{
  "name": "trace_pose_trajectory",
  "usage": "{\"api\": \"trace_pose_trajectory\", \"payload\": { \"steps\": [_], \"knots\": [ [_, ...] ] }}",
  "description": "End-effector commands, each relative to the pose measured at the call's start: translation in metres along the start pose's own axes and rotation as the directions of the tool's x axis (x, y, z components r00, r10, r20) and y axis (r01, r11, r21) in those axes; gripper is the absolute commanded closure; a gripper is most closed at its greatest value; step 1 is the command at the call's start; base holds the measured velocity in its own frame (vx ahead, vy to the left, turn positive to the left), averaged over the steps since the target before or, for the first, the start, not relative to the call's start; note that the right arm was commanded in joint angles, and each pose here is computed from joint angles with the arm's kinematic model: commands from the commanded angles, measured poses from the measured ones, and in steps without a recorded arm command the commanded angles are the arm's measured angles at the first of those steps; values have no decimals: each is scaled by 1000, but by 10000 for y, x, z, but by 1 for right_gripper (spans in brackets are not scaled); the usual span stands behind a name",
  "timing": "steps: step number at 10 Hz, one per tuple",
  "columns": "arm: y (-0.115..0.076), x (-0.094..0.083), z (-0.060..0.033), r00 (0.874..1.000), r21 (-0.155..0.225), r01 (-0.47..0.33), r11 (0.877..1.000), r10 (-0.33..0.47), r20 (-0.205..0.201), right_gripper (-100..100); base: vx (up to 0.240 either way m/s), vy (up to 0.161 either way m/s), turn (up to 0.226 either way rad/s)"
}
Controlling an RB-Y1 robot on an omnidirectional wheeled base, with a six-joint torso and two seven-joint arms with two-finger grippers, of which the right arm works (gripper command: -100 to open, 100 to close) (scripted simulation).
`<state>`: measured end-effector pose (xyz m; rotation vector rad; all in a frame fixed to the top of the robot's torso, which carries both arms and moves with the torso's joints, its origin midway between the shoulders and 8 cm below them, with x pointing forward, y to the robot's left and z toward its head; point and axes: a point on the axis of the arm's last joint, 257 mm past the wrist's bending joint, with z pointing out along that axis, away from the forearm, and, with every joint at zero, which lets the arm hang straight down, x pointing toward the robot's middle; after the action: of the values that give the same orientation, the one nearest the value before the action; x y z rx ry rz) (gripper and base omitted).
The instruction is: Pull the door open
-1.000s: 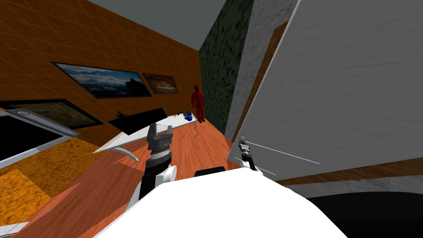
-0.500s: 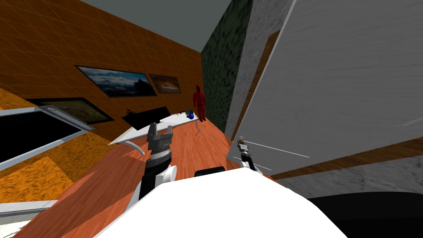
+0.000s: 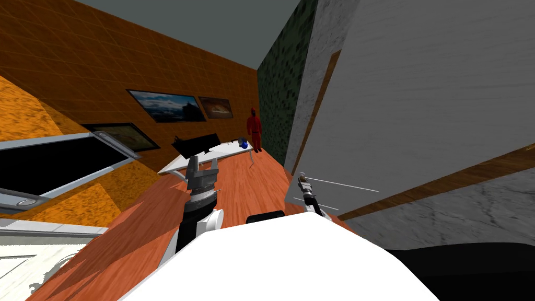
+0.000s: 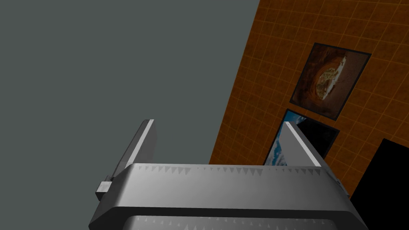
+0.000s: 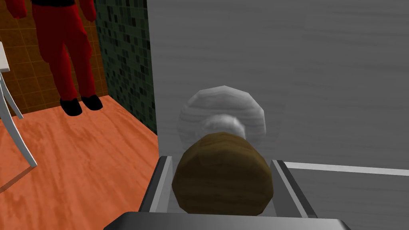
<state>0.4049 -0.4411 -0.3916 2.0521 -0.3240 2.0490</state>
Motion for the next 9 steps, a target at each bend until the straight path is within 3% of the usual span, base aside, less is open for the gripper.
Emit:
{"api": "trace_pose_trajectory", "payload": {
  "steps": [1, 2, 3, 9],
  "knots": [
    [-54, -2, -11, 1000, 22, -2, 1000, 2, -1, 100, -193, 2, 39],
    [-37, -5, -4, 1000, 14, 1, 1000, -1, 1, 100, -85, 6, 14],
    [-16, -18, -125, 1000, 47, 5, 999, -5, 0, 100, -79, -1, 16],
    [39, -1, -482, 1000, 150, 8, 989, -7, -9, 100, -93, 9, -2]
  ]
}}
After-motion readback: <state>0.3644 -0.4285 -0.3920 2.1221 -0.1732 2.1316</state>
